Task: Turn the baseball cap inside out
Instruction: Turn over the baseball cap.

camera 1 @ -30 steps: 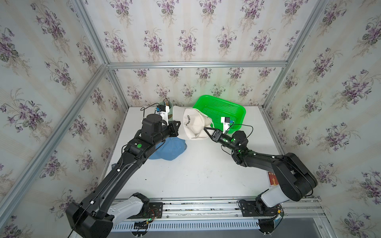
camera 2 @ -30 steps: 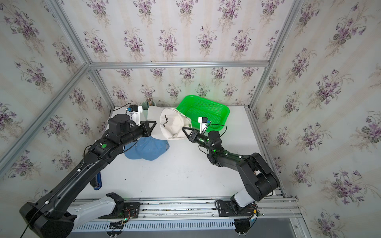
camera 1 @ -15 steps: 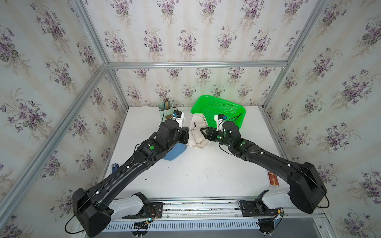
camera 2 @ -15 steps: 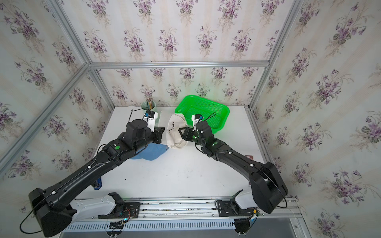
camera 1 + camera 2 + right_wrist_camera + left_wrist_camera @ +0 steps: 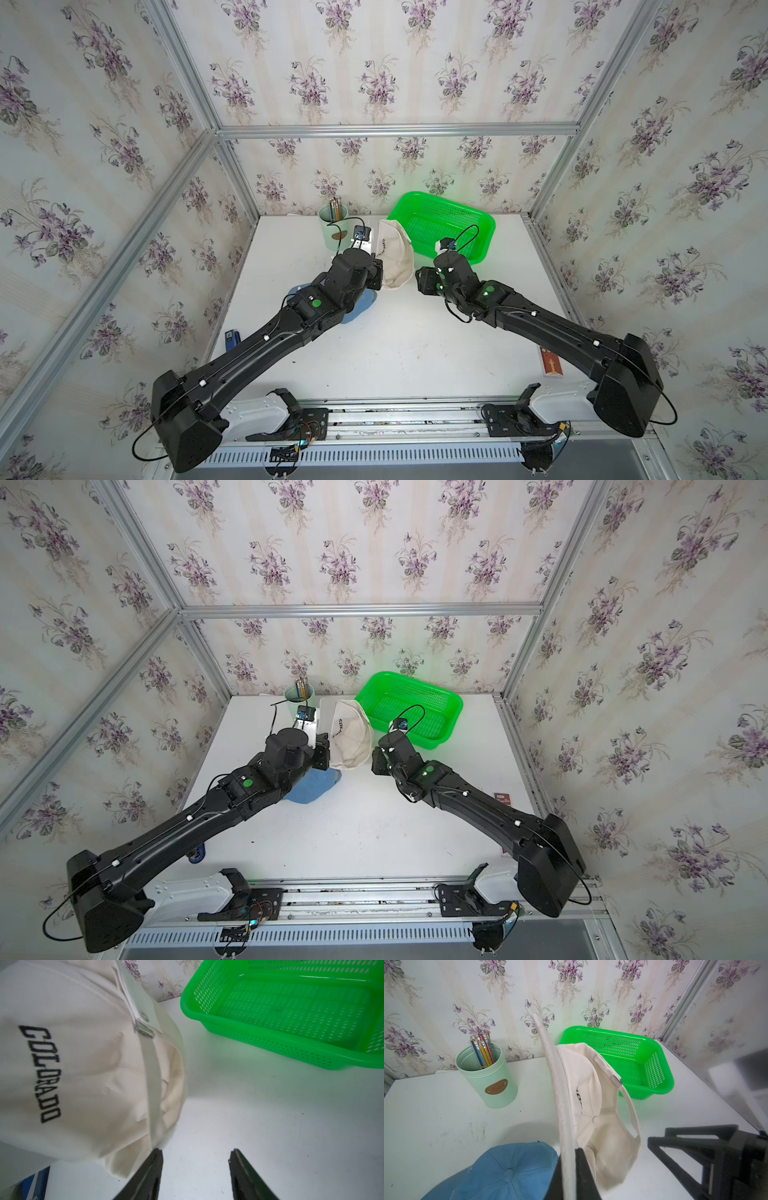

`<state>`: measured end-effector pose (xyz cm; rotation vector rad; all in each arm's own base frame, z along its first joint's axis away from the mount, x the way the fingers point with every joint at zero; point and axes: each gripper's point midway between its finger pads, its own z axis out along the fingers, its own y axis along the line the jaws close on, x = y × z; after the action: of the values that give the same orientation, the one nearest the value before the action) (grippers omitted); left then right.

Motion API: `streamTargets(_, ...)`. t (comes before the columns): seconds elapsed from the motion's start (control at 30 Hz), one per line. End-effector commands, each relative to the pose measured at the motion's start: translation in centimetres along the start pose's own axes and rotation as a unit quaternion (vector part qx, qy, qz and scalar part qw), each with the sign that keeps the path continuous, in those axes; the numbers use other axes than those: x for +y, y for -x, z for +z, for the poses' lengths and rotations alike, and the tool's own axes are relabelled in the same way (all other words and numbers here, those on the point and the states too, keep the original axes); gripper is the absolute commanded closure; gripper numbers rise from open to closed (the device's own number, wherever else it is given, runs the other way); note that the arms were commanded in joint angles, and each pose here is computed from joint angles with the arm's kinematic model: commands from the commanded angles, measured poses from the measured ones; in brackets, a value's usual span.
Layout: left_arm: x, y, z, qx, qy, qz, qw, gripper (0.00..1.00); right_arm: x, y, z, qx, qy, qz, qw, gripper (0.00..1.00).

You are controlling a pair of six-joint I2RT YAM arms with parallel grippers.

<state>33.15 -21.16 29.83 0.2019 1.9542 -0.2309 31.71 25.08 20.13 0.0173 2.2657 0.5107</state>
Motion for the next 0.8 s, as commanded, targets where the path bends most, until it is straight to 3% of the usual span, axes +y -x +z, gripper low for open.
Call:
streamTargets(0.0,-0.3,1.2,0.2,-0.018,0.0,0.006,1.0,1.0,0.0,1.4,-1.3,-0.026,-0.005,0.007,1.0,0.43)
streamTargets(0.13,-2.2,0.7,0.7,0.005,-0.051,0.034,0.998,1.0,2.9,2.9,-2.8,-0.051,0.008,-0.03,0.998,0.44)
streamTargets(0.27,-2.4,-0.4,1.1,0.078,-0.083,0.021,0.993,1.0,6.3,3.8,-4.0,-0.065,0.032,-0.063,0.995,0.45)
streamTargets(0.47,-1.8,-0.3,1.2,0.132,-0.133,-0.071,0.98,1.0,7.4,2.6,-1.4,-0.028,0.053,-0.071,0.996,0.47)
streamTargets(0.6,-2.3,0.3,0.8,0.153,-0.159,-0.08,0.972,1.0,7.1,2.2,1.0,0.001,0.073,-0.059,0.996,0.47)
streamTargets(0.77,-2.7,-0.1,1.1,0.17,-0.165,-0.077,0.968,1.0,7.3,3.4,1.4,-0.009,0.074,-0.063,0.995,0.47)
